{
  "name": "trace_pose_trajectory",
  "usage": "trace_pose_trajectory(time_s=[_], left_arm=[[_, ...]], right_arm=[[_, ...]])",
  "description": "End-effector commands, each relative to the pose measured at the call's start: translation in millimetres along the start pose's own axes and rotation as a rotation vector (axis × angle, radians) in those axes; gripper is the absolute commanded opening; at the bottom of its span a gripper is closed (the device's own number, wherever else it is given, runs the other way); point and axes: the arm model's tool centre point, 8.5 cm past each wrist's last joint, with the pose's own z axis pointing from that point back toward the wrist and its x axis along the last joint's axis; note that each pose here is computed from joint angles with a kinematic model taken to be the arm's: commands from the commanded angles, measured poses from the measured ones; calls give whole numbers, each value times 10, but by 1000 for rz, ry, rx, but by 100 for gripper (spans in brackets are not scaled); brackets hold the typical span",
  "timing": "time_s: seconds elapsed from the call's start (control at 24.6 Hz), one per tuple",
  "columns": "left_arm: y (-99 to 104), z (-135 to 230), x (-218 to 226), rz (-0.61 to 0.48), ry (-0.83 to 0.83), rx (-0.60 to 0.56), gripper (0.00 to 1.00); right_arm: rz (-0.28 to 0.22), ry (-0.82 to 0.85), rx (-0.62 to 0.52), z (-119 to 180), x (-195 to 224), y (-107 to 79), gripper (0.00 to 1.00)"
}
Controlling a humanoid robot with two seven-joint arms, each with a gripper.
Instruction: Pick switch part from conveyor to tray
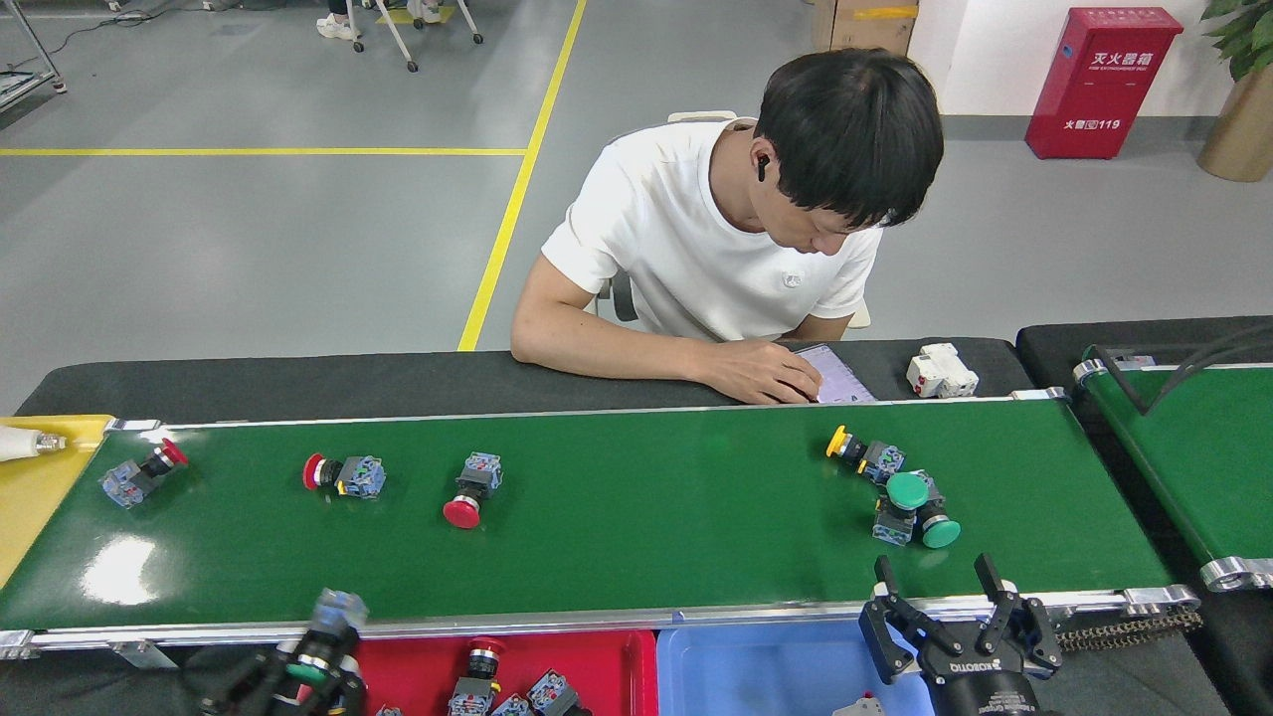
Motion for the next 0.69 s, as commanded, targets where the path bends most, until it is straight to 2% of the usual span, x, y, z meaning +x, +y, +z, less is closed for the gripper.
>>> trace_pose_trajectory(time_s=[0.0, 0.04, 0.08, 0.12, 0.33, 0.45, 0.65], left_arm=[[58, -6, 104, -39, -52, 37, 23], [49, -2, 144, -35, -71, 36, 48], [73, -5, 165, -31, -78, 44, 66], [91, -2, 164, -36, -88, 48, 100], [119, 3, 151, -6, -69, 65, 100], [105, 140, -155, 110, 78, 81, 100], [-41, 490, -663, 254, 316, 12, 100]], right_arm=[[2, 6, 28, -58, -27, -5, 99], [7, 4, 69, -93, -41, 49, 99], [12, 0, 91, -137, -40, 62, 99], [10, -3, 111, -200, -19, 61, 99], [9, -32, 150, -442, 92, 87, 99], [17, -76, 167, -546, 283, 145, 99], [4, -145, 170, -793, 750, 128, 99]])
